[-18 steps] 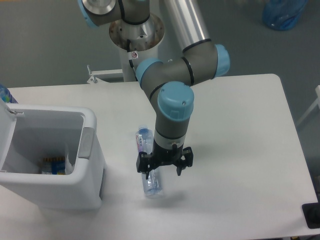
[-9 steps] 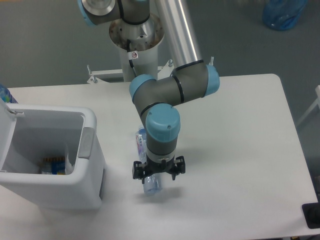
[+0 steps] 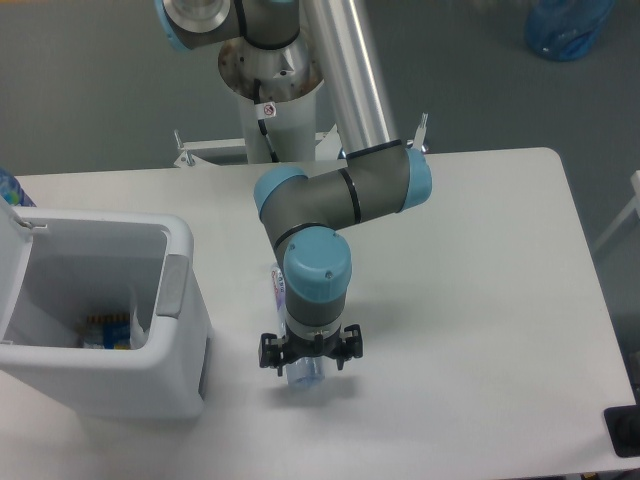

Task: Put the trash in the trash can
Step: 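Lower the gripper around the bottle's cap end and close it, then lift the water bottle by its cap end off the table, then carry the hanging bottle over the trash bin, then lower the bottle into the bin and open the gripper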

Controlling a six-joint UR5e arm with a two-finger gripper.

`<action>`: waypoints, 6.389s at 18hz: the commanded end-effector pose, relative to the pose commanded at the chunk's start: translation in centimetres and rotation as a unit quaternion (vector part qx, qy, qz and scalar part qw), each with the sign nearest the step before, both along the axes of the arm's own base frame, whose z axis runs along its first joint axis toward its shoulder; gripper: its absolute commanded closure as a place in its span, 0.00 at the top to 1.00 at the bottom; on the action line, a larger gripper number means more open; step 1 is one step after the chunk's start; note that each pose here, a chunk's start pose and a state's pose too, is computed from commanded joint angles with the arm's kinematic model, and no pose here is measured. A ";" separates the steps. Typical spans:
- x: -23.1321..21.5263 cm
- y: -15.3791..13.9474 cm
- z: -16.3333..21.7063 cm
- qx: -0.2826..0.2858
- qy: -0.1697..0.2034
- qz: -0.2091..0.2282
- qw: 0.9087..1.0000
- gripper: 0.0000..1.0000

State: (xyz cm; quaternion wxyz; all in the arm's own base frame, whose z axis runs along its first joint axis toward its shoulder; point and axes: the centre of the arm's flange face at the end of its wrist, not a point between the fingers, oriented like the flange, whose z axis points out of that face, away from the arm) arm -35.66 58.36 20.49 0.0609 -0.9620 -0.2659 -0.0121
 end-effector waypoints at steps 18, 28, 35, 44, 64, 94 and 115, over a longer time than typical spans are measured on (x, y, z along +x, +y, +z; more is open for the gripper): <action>0.0 0.3 -2.0 -0.027 0.010 -0.002 1.000 0.86; 0.1 0.1 -2.2 -0.029 0.009 -0.003 1.000 0.66; 0.3 0.1 -1.9 -0.028 0.010 -0.005 1.000 0.60; 0.3 0.1 -1.3 -0.025 0.014 -0.009 1.000 0.52; -7.9 0.5 27.7 0.215 0.152 0.016 0.964 0.49; 1.9 -0.1 41.1 0.400 0.075 0.041 0.912 0.50; 14.2 8.0 34.8 0.367 0.008 -0.062 0.928 0.95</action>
